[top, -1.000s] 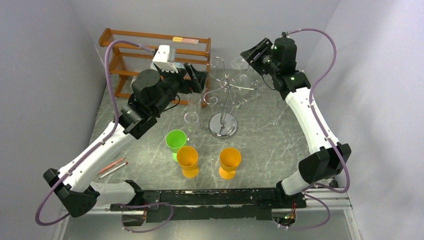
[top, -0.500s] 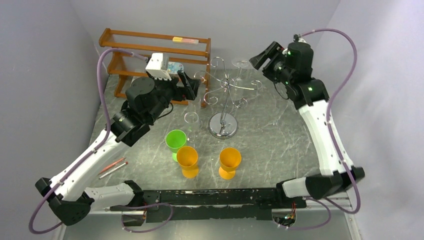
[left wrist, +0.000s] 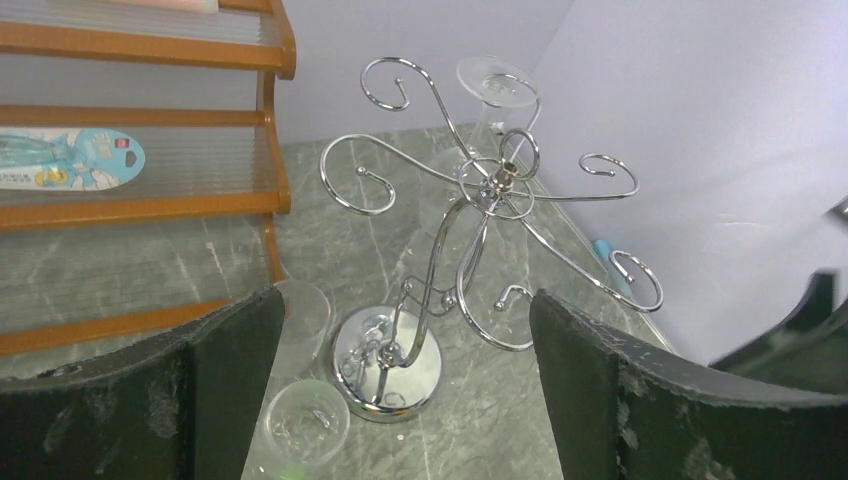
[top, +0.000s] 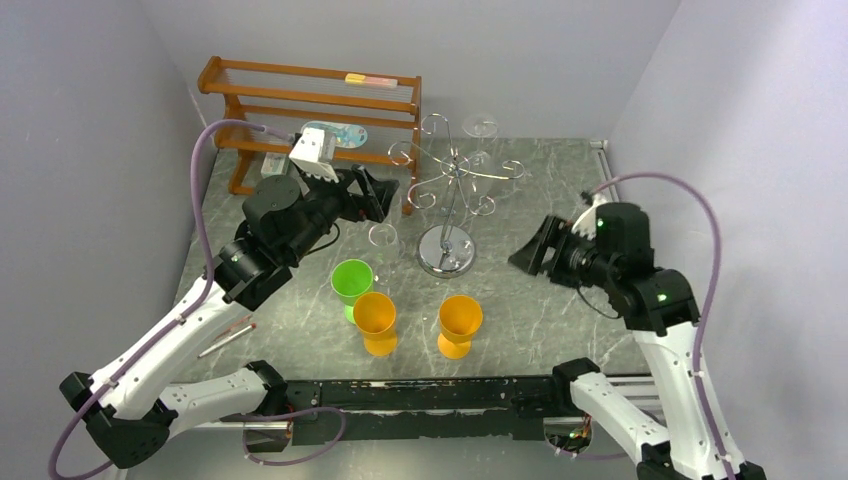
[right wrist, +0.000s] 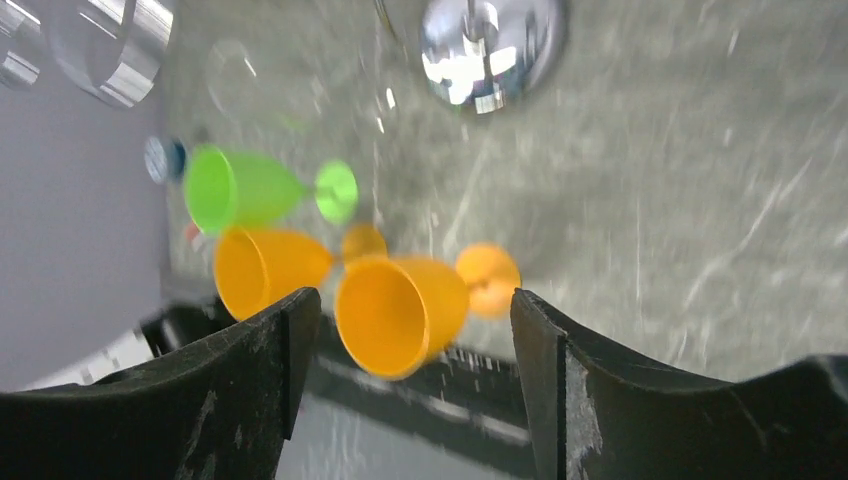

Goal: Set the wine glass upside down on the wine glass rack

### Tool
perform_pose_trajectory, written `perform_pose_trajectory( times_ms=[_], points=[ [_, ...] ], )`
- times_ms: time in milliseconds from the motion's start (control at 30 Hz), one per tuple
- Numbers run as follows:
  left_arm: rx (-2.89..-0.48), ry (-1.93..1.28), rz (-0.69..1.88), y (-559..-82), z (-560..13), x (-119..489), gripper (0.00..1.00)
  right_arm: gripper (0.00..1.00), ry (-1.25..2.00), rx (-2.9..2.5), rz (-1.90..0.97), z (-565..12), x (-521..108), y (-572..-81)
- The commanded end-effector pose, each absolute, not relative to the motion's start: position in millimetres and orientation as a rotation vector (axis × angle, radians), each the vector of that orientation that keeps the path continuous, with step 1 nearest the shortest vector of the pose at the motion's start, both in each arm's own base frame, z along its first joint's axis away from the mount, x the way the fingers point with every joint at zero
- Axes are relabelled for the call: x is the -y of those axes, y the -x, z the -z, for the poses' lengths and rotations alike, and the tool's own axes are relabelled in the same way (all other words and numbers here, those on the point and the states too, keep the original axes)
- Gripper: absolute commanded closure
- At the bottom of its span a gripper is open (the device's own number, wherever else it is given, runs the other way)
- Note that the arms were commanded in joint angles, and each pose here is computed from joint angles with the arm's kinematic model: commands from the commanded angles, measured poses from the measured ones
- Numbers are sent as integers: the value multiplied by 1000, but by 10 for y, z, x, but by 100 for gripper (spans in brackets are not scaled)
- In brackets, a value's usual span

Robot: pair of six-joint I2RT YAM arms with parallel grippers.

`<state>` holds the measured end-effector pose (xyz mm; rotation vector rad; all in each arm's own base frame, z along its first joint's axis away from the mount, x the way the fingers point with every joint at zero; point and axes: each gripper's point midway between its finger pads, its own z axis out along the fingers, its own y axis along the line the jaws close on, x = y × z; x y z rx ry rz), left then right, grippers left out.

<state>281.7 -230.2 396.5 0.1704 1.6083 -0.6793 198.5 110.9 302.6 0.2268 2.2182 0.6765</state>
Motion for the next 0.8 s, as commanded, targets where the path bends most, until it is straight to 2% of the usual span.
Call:
perform_pose_trajectory(
  times_ms=[0,167,333,600,767],
  points=[
    [-1649,-101,691,-2811,-3887,2247,3,26,-122,-2482,-852,-2461,-1313,-1418],
    [-1711,-66,744,-2727,-3705,2262,3,26,-162,-2542,-881,-2188,-1332,-1318],
    [-1759,1,768,-2646,-3541,2191,6,32,-223,-2578,-907,-1926,-1391,-1397],
    [-1823,80,791,-2558,-3339,2128,4,33,-106,-2635,-959,-1773,-1656,-1353],
    [-1858,78,806,-2517,-3200,2150,3,35,-70,-2676,-854,-1628,-1881,-1318]
  ],
)
